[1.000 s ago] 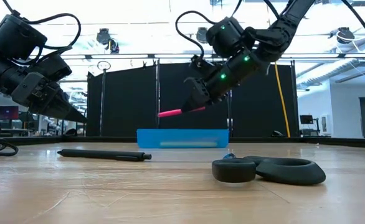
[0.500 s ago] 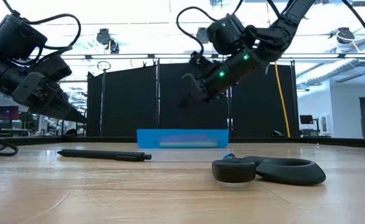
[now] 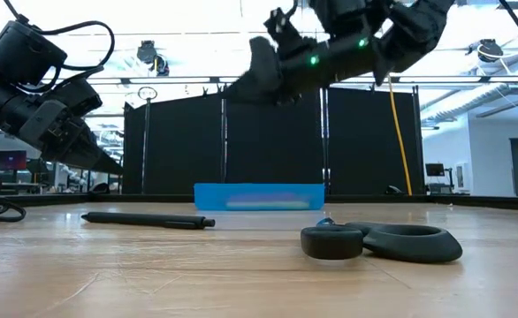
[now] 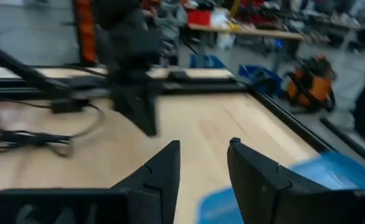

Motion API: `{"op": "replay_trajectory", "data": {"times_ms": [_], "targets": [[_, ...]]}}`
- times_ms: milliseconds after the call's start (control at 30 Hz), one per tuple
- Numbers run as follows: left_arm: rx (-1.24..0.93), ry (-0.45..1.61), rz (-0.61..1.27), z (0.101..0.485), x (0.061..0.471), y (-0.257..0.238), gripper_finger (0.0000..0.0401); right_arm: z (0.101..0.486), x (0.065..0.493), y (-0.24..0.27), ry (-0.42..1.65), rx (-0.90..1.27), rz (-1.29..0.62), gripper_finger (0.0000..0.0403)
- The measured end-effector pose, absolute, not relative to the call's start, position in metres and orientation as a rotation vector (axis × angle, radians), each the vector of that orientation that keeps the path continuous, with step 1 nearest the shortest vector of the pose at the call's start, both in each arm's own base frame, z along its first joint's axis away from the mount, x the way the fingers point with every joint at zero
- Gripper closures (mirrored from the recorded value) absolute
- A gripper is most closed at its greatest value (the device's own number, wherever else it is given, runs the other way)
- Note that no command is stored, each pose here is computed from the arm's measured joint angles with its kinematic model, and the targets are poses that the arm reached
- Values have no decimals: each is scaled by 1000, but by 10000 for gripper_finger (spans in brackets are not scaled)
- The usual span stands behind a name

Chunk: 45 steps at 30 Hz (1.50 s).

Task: Pick & place school supplies into a supply box
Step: Put the black pen into the blue supply box

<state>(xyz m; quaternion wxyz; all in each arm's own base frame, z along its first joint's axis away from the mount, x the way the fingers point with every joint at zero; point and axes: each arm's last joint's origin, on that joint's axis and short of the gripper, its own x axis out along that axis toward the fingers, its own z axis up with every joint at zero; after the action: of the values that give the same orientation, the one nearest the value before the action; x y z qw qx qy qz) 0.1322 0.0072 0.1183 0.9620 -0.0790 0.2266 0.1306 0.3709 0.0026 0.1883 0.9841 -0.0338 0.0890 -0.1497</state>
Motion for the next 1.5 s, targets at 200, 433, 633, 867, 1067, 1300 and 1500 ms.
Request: {"op": "replay_trajectory", "data": {"times_ms": [200, 433, 633, 867, 1067, 1300, 1500], "targets": [[-160, 459, 265, 118, 132, 7, 370, 194, 371, 22, 134, -132, -280, 284], [-160, 459, 264, 118, 132, 7, 370, 192, 370, 22, 151, -149, -295, 284], [-160, 459, 264, 118, 132, 7, 370, 192, 370, 22, 148, -126, -297, 284], [-160, 459, 264, 118, 132, 7, 370, 192, 370, 21, 147, -119, -303, 284], [-160, 459, 264, 118, 132, 7, 370, 192, 370, 25, 150, -114, -289, 284], [-160, 459, 264, 118, 132, 7, 370, 181, 369, 49, 202, 7, -187, 284], [-160, 459, 263, 118, 132, 7, 370, 147, 373, 89, 181, 97, -92, 284]]}}
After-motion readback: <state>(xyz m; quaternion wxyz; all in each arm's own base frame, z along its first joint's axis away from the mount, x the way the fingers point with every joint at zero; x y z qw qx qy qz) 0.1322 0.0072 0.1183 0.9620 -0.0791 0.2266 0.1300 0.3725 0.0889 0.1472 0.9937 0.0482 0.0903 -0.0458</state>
